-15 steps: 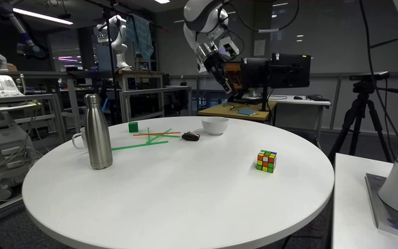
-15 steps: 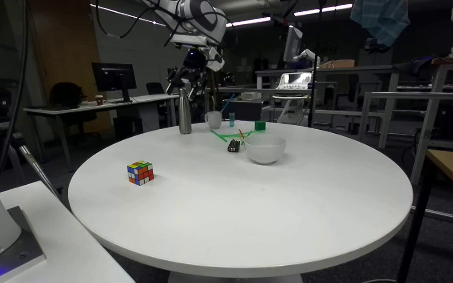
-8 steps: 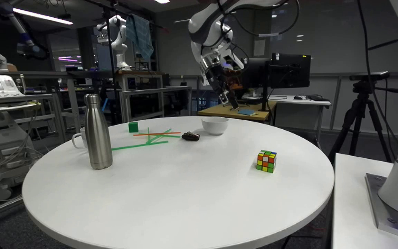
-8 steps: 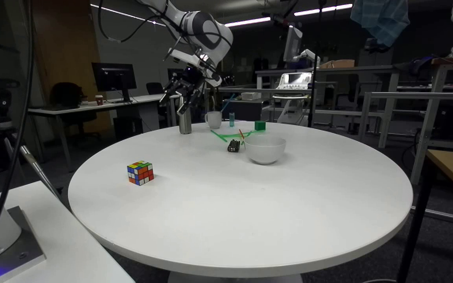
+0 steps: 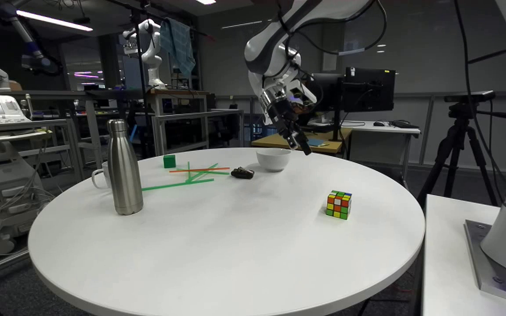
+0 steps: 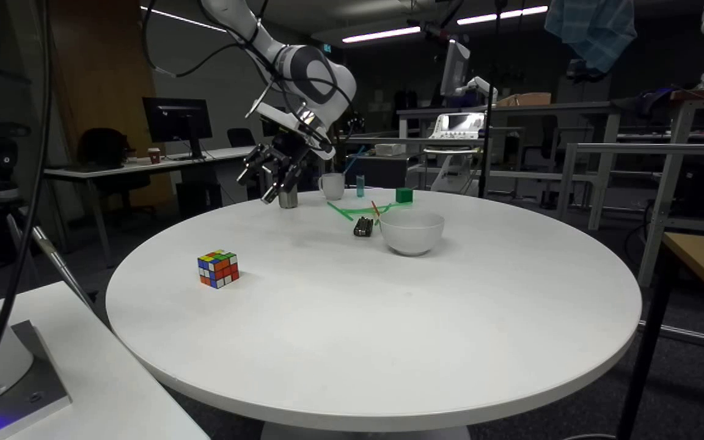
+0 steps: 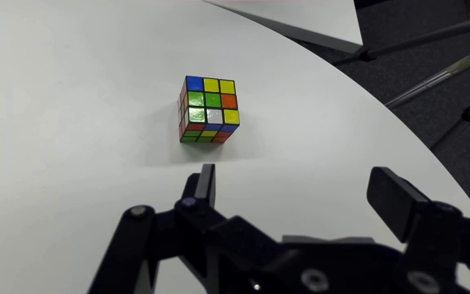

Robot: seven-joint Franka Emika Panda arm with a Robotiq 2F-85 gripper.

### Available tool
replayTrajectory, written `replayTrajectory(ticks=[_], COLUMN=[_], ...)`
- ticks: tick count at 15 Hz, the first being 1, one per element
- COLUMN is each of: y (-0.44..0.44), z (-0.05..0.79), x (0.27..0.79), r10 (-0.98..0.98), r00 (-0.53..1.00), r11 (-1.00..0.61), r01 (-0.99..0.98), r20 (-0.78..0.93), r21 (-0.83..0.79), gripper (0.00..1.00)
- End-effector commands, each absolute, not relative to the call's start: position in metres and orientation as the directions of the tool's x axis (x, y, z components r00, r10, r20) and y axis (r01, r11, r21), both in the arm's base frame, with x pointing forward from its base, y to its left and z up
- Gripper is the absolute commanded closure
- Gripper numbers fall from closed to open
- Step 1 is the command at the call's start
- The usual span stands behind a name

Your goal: Place the Rubik's cube in the middle of the table

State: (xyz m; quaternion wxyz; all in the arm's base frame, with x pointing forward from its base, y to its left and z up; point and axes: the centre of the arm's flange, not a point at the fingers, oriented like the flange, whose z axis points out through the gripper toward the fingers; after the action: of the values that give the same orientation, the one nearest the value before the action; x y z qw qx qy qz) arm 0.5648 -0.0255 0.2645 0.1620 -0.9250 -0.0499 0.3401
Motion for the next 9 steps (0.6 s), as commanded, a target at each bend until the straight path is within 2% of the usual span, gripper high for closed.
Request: replayTrajectory(ticks=[1,5,9], y=[-0.018,-0.016,-0.017], z=[0.254,0.237,0.228], x=[0.541,0.531,0.514], r10=[0.183,0.171,0.179], r00=[0.809,0.843,0.828], r11=[-0.946,-0.953,-0.954], r01=[-0.01,0.011,0.015], r20=[-0.559,-0.509,-0.531], r21=[-0.324,-0.303,-0.299], gripper=[0.0,0.0,0.0])
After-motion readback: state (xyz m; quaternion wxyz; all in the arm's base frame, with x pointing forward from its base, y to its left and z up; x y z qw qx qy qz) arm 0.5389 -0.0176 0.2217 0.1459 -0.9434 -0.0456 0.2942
